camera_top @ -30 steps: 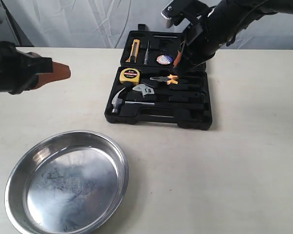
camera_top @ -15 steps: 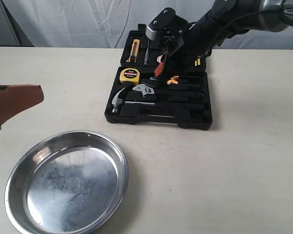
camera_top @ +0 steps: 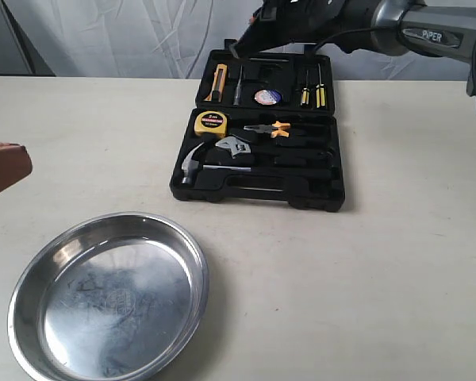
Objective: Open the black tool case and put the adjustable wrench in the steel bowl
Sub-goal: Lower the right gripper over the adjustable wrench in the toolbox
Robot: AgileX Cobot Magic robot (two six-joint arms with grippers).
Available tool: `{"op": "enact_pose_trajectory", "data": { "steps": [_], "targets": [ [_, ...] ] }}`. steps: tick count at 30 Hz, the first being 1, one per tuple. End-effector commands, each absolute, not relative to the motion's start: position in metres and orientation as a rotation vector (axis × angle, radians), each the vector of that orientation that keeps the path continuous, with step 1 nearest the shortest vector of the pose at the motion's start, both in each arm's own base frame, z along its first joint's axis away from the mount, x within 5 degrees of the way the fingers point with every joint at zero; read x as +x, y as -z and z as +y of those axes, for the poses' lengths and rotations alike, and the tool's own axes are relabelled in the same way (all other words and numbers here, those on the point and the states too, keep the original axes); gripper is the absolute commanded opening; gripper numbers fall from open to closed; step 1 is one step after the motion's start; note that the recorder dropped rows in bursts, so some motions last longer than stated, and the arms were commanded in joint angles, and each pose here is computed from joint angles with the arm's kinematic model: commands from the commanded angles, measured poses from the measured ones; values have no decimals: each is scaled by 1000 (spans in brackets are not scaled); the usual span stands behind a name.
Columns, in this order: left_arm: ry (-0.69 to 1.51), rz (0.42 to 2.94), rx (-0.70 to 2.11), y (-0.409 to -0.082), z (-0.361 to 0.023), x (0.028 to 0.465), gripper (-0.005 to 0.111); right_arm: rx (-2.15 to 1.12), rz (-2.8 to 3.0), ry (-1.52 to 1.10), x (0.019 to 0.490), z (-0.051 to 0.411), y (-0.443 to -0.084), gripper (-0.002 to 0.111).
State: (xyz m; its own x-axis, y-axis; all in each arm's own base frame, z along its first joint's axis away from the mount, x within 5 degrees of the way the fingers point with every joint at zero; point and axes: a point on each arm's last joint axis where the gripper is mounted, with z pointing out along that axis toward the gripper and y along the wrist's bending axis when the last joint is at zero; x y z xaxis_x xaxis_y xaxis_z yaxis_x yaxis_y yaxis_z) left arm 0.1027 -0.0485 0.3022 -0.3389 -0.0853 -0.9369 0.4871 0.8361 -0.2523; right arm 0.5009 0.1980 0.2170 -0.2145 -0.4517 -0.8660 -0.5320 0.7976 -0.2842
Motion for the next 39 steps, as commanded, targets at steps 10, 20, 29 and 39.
{"op": "enact_pose_trajectory", "data": {
  "steps": [10,20,29,39],
  "targets": [
    [294,1827,292,-299,-31,109,0,-654,2480,-149,493,104,-182,-1],
    [201,1848,362,-296,-28,109,0,-959,2778,-417,450,132,-171,-1],
    [189,1845,364,-296,-28,110,0,-1263,2546,-589,425,214,-177,-1],
    [-261,1880,763,-281,-15,108,0,-1318,2433,-507,421,238,-177,-1]
  ]
}}
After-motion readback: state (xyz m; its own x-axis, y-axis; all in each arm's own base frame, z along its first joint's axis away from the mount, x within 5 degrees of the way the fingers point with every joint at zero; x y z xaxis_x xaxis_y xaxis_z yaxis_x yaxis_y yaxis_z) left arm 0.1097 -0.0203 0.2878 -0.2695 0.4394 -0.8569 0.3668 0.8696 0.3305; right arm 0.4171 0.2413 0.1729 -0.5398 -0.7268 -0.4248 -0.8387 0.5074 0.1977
